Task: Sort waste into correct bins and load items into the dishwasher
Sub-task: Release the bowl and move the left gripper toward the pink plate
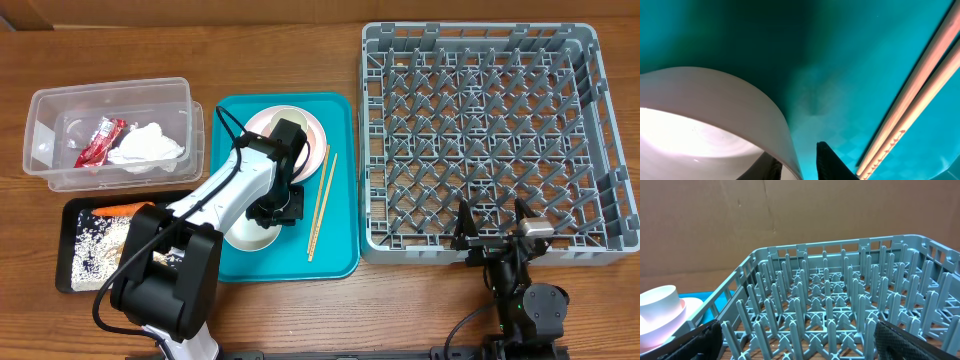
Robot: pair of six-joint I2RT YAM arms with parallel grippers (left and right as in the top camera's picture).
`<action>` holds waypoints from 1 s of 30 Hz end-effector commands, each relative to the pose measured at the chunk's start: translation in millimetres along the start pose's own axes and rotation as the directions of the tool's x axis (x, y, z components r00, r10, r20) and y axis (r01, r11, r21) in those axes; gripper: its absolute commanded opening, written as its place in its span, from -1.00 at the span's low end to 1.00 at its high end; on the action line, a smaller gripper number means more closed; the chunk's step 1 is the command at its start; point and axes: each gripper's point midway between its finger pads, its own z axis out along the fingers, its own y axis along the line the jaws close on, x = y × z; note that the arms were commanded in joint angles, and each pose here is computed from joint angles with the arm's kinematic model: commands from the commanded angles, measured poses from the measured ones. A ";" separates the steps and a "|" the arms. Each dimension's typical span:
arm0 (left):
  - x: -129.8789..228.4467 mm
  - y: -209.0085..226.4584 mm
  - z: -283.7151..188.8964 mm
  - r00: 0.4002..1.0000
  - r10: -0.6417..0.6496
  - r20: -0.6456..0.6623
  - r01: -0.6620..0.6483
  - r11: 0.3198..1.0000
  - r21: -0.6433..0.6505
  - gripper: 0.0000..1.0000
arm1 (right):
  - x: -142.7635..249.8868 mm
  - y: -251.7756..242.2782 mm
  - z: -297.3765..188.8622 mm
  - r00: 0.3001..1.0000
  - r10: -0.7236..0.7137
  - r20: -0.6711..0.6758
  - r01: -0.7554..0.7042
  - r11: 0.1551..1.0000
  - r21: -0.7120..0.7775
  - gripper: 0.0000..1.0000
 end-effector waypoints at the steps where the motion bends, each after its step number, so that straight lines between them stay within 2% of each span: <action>1: -2.0 -0.5 -0.8 1.000 0.027 -0.007 -0.027 1.000 -0.003 -0.49 | 1.0 -1.4 0.0 1.000 -0.001 0.007 0.000 1.000 0.003 1.00; 14: -33.4 -8.3 -65.2 0.995 0.043 0.088 -0.041 0.999 -0.023 -0.47 | 1.0 -1.4 0.0 1.000 -0.001 0.007 0.000 1.000 0.003 1.00; 21: -67.3 -17.1 -103.1 0.971 0.041 0.234 -0.040 0.999 -0.008 -0.40 | 1.0 -1.4 0.0 1.000 -0.001 0.007 0.000 1.000 0.004 1.00; 25: -92.3 -11.8 -112.5 0.947 -0.011 0.320 0.003 1.000 0.024 -0.23 | 1.0 -1.4 0.0 1.000 -0.001 0.007 0.000 1.000 0.003 1.00; 30: -111.1 11.1 -118.0 0.925 -0.123 0.360 0.107 0.992 0.064 -0.16 | 1.0 -1.4 0.0 1.000 -0.001 0.007 0.000 1.000 0.003 1.00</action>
